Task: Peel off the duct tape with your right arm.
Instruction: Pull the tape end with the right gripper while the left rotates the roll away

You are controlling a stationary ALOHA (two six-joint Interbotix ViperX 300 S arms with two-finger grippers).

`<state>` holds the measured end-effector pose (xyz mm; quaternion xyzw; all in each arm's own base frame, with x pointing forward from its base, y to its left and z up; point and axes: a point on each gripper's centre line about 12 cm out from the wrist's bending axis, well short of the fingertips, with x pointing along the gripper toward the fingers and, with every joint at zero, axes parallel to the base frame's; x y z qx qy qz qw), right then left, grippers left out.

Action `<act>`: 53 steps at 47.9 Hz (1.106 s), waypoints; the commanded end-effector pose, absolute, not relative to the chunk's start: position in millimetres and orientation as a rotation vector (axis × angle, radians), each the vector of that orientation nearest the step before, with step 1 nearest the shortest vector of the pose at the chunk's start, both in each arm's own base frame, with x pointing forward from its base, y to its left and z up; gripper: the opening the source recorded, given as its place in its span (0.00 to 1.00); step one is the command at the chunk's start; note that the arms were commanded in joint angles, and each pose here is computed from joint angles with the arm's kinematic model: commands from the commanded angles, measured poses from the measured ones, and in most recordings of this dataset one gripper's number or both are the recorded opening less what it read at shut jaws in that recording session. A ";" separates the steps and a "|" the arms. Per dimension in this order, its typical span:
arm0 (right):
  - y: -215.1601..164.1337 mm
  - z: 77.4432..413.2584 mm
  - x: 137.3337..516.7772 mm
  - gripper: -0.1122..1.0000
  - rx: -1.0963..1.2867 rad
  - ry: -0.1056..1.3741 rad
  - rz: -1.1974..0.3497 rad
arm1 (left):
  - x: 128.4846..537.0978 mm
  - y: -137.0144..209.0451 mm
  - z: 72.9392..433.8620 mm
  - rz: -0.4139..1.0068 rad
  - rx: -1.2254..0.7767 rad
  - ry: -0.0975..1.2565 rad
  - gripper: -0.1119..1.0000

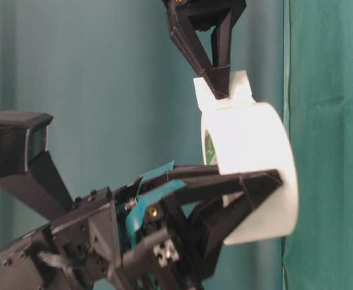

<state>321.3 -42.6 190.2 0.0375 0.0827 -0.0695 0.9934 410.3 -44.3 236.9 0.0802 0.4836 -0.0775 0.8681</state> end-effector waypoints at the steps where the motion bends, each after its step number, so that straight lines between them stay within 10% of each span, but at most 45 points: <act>1: -56.5 195.2 320.2 0.02 0.082 0.145 -0.184 | 406.6 -65.4 253.1 -0.210 0.189 0.962 0.28; 53: -74.4 189.9 312.7 0.02 0.087 0.161 -0.243 | 393.9 -146.5 302.8 -0.460 0.440 0.633 0.29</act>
